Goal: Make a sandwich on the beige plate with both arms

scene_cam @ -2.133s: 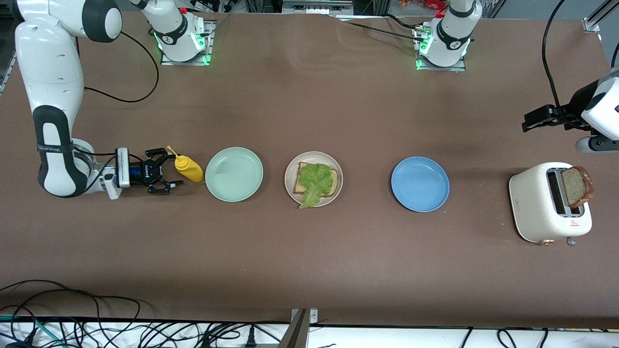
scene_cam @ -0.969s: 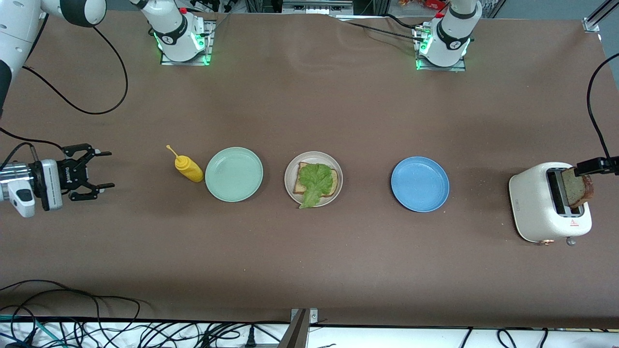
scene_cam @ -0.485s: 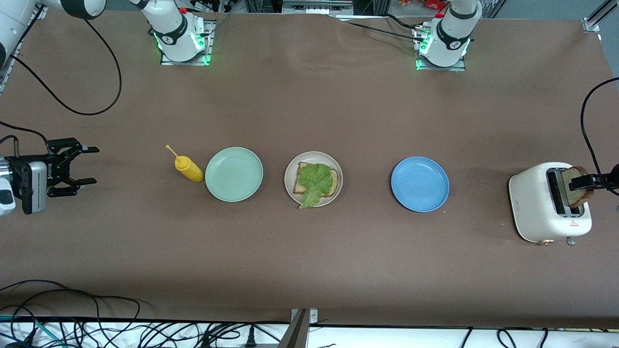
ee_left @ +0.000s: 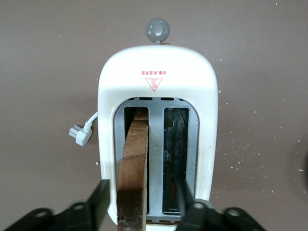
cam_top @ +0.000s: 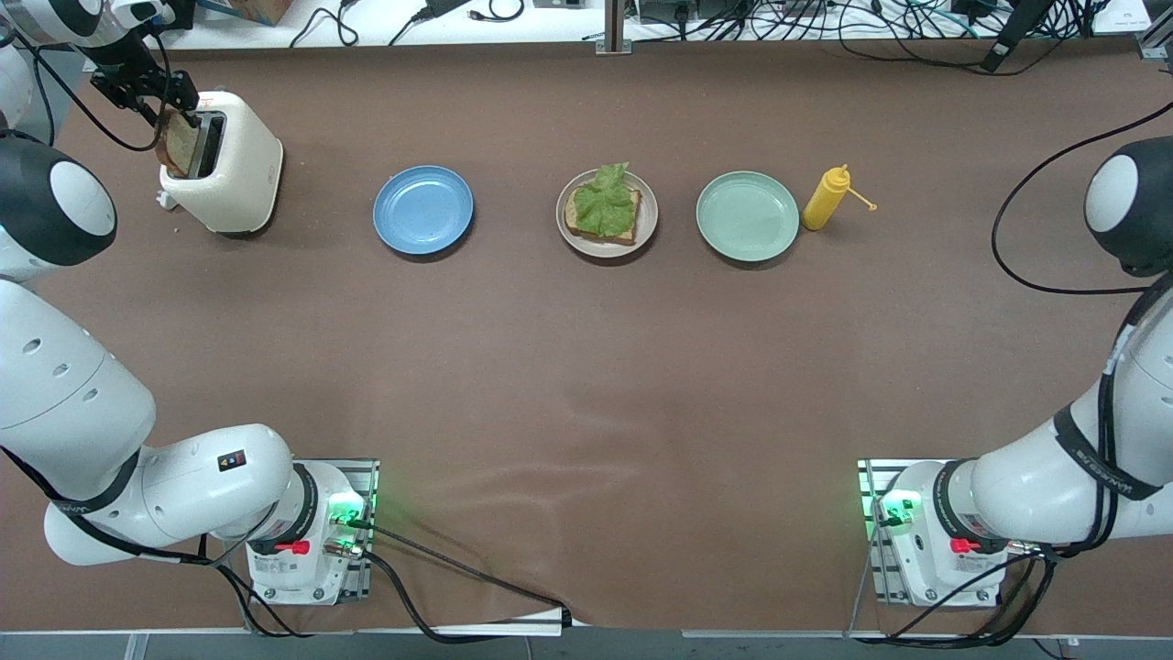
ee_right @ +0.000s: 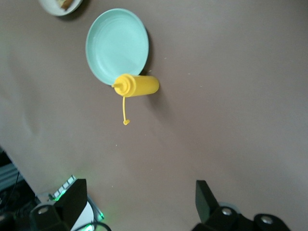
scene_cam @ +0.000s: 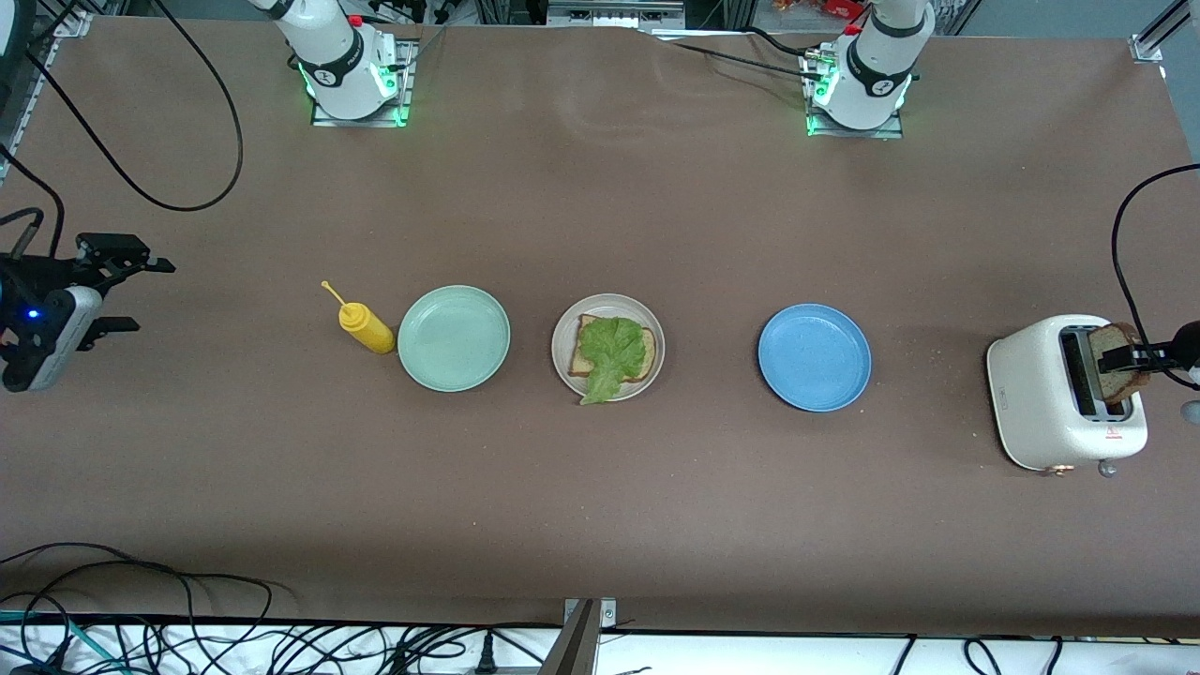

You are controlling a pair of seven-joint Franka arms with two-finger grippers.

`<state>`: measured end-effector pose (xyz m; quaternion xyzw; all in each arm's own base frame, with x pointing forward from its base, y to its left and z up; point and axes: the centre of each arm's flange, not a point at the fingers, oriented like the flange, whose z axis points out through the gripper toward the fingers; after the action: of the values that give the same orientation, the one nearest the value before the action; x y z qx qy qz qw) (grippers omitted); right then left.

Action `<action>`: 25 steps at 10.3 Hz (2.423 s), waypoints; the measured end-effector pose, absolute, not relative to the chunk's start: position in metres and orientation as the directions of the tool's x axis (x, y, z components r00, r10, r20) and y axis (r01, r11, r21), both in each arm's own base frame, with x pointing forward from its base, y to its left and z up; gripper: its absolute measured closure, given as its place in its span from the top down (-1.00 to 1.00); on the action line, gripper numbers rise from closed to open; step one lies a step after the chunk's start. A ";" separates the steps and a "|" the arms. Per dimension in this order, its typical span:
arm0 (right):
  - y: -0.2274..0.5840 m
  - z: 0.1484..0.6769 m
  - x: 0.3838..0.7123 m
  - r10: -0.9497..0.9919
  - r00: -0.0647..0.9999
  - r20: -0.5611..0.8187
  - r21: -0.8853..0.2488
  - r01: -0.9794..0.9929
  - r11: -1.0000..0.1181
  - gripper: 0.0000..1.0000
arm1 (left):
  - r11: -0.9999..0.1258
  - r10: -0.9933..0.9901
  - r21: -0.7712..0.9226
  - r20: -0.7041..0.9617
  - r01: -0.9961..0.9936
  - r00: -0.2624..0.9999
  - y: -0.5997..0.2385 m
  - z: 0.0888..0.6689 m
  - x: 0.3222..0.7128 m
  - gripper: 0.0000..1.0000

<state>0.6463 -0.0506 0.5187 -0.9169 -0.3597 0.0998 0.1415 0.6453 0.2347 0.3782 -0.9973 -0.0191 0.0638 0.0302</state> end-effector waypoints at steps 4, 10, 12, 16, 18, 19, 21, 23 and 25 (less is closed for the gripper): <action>-0.046 0.535 0.611 0.400 0.911 -0.103 -0.135 0.385 -0.913 1.00 | -0.997 0.042 -0.062 -0.127 0.035 0.991 0.237 0.377 0.645 -0.75; -0.043 0.541 0.566 0.221 0.972 -0.076 0.027 0.224 -0.974 1.00 | -0.994 -0.008 -0.107 -0.106 -0.019 0.994 0.231 0.415 0.655 -0.82; -0.049 0.542 0.568 0.163 0.986 -0.046 0.020 0.164 -0.986 1.00 | -0.994 -0.012 -0.108 -0.106 -0.024 0.994 0.223 0.448 0.658 -0.82; -0.074 0.557 0.565 0.136 0.991 0.019 -0.003 0.136 -0.991 1.00 | -0.988 -0.109 -0.090 -0.137 -0.122 0.985 0.191 0.492 0.663 -0.82; -0.071 0.563 0.560 0.092 0.996 0.015 -0.009 0.092 -0.996 1.00 | -0.985 -0.143 -0.081 -0.135 -0.154 0.981 0.169 0.510 0.667 -0.82; -0.072 0.564 0.559 0.079 0.997 0.013 -0.009 0.079 -0.997 1.00 | -0.985 -0.154 -0.055 -0.131 -0.163 0.979 0.157 0.519 0.668 -0.82; -0.071 0.564 0.559 0.072 0.997 0.013 -0.010 0.072 -0.997 1.00 | -0.984 -0.174 0.053 -0.122 -0.168 0.977 0.136 0.525 0.667 -0.82; -0.071 0.574 0.564 0.073 0.997 0.036 -0.004 0.073 -0.997 1.00 | -0.969 -0.188 0.182 -0.105 -0.167 0.977 0.108 0.524 0.669 -0.82; -0.069 0.586 0.569 0.076 0.995 0.057 0.002 0.076 -0.997 1.00 | -0.925 -0.174 0.357 -0.085 -0.133 0.981 0.070 0.521 0.673 -0.82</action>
<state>0.5687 -0.0687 0.5861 -0.9989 -0.0383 -0.0283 0.0002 0.6733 0.0698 0.5207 -0.9793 0.0783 0.0575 -0.1778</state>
